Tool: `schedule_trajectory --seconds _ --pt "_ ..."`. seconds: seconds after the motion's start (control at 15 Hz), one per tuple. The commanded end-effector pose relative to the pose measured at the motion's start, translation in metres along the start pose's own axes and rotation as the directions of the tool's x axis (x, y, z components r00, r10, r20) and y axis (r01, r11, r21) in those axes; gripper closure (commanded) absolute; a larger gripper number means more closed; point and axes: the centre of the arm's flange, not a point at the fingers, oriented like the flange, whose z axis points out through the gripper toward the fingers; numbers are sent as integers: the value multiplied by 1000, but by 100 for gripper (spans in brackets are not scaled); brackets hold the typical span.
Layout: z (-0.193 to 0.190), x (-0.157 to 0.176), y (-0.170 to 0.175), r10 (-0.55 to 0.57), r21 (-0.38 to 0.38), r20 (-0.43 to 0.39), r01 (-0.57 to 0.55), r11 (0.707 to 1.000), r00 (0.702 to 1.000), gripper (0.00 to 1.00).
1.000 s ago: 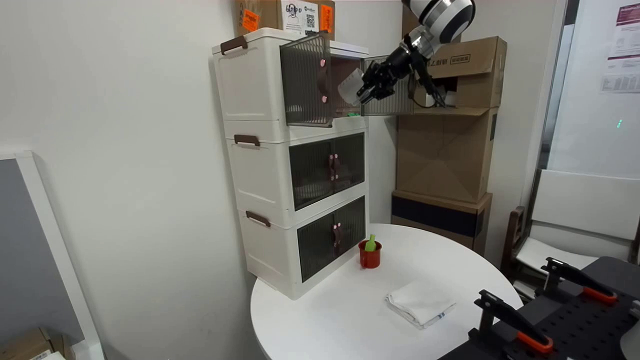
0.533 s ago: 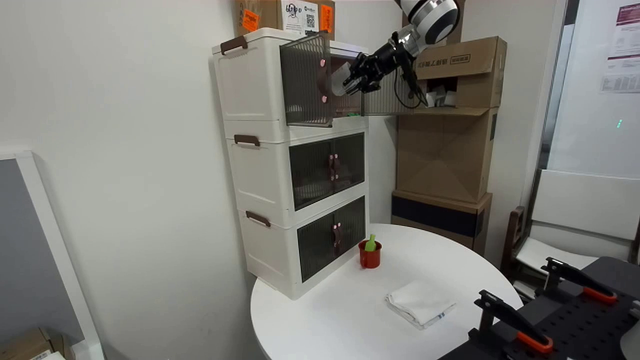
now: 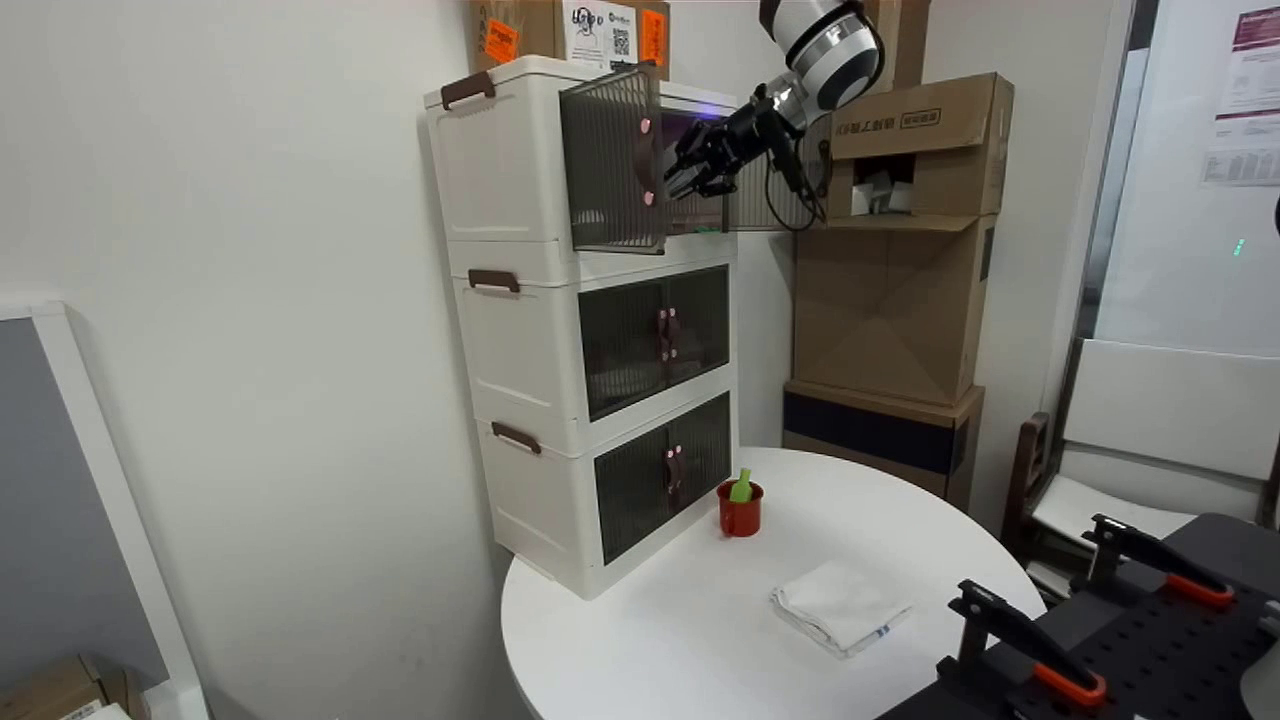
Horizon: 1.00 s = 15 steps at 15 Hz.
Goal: Place the measuring cup on the top shelf
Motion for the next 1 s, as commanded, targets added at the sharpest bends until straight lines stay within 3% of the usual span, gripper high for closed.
schedule_trajectory --seconds 0.0,0.4,0.93 --pt "20 28 -2 39 -19 0 -39 999 999 94" --pt "54 35 -3 35 -133 30 -31 991 999 94" --pt "76 34 -7 -4 -225 99 27 974 995 94"
